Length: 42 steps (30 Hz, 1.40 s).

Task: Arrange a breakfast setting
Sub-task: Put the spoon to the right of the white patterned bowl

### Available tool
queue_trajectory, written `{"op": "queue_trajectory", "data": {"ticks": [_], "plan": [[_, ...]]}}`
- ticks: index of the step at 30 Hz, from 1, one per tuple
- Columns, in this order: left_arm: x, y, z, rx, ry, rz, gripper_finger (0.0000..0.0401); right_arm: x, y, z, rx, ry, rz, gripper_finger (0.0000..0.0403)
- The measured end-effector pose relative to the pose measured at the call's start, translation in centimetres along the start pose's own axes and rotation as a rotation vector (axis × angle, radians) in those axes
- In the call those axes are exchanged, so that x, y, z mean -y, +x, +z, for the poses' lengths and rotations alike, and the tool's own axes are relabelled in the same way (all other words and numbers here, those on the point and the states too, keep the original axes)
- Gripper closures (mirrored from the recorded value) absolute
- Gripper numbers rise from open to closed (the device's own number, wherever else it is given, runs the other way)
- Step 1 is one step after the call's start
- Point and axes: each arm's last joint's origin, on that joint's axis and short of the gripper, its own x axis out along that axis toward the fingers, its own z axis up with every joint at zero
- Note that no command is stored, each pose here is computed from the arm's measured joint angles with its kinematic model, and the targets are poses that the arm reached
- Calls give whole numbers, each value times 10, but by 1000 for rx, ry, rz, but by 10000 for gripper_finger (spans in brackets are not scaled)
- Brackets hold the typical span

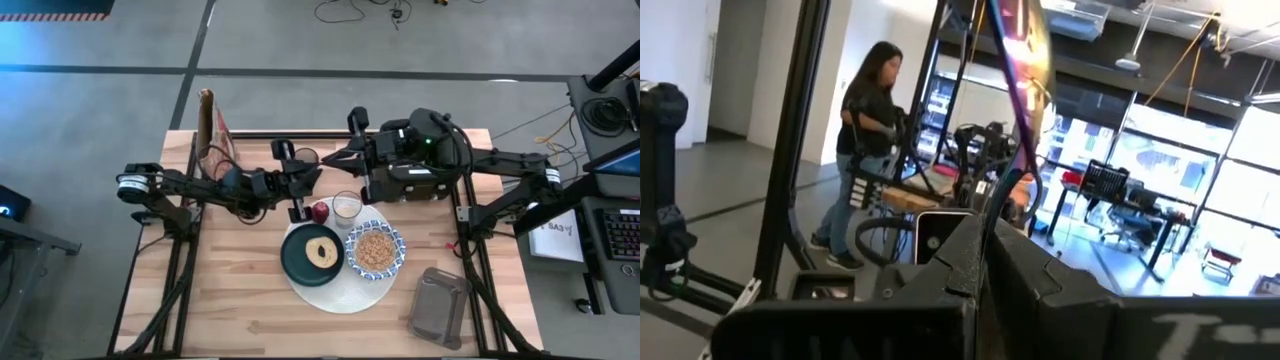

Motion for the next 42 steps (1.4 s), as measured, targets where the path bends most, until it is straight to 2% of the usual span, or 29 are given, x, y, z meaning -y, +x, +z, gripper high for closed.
{"op": "queue_trajectory", "data": {"ticks": [7,13,18,21,24,28,31,33,39,42], "plan": [[1,0,-4,-38,22,-14,292,1,-1,1,-12,1,-31,395],[-1,0,-2,-82,28,28,216,5,-17,17,-188,45,-145,395],[0,0,-5,-157,32,19,177,9,-25,30,-278,81,-230,395],[1,0,-7,-184,36,10,166,10,-30,39,-318,121,-245,395],[0,-1,-8,-215,86,56,164,9,-39,42,-439,189,-302,395],[-2,-1,-2,-318,207,220,166,6,-52,35,-616,309,-391,395],[-3,-3,5,-460,303,363,166,0,-59,23,-748,421,-420,395],[-1,-5,10,-549,353,419,166,-6,-65,12,-850,502,-439,395],[9,-12,25,-706,429,401,166,-19,-79,-18,-1082,736,-537,395],[11,-16,34,-779,458,430,166,-26,-86,-29,-1156,847,-584,395]]}}
